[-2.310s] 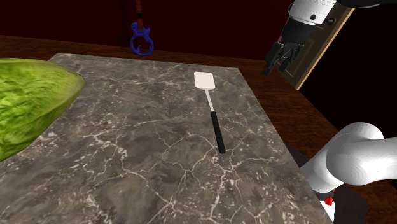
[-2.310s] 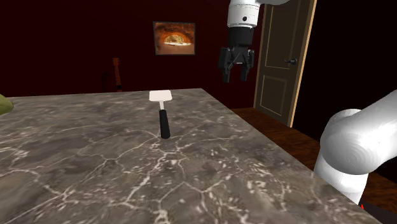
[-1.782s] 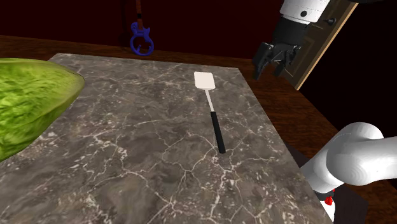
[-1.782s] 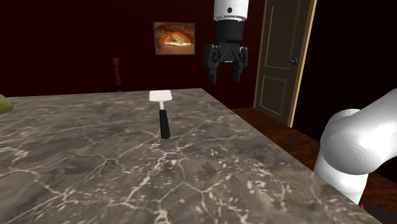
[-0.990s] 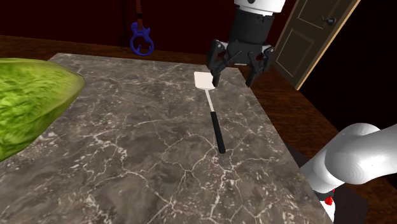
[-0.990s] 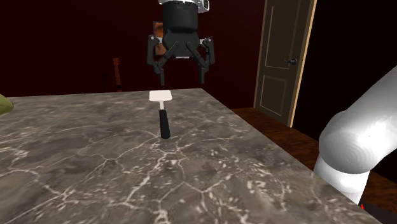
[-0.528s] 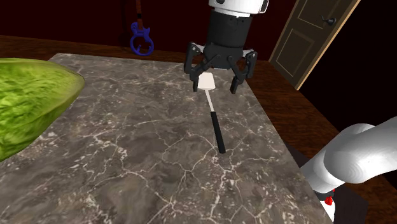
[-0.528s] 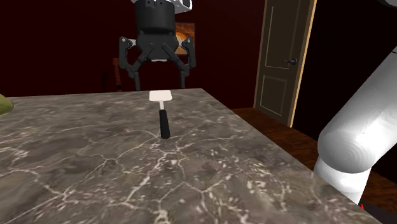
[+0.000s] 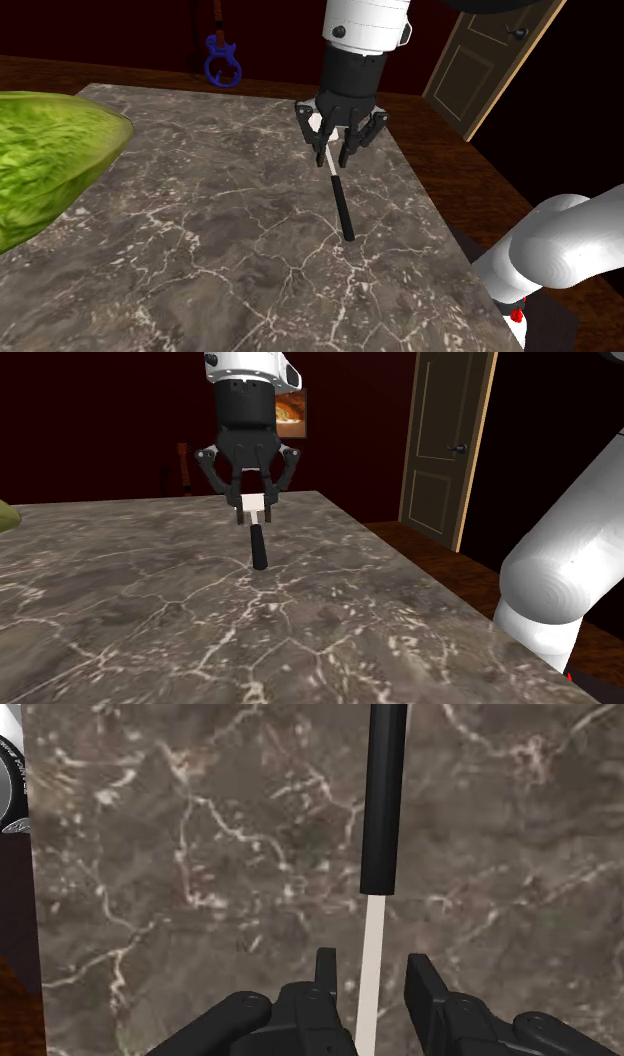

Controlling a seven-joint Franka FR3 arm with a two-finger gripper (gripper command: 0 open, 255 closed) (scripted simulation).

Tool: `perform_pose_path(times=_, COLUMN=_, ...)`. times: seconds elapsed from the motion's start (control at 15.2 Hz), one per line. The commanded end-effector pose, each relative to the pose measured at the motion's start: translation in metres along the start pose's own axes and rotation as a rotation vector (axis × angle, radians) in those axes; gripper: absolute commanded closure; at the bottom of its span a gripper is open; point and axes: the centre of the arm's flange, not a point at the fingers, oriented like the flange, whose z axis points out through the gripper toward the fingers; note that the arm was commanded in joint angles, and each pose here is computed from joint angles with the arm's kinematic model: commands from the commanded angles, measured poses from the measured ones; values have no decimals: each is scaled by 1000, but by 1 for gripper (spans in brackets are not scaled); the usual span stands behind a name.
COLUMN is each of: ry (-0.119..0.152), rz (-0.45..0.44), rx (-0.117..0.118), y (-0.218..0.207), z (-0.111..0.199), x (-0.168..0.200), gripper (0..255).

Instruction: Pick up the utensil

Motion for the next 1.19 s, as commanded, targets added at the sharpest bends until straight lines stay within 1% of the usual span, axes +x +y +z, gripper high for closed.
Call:
perform_pose_path(times=0.0, ry=0, rz=0, rx=0, y=0, z=0, x=0, gripper=255)
perform_pose_path(times=0.46, ry=0, rz=0, rx=0, y=0, z=0, x=0, gripper=255)
perform_pose_path(times=1.12, ry=0, rz=0, rx=0, y=0, z=-52, x=-4, gripper=255)
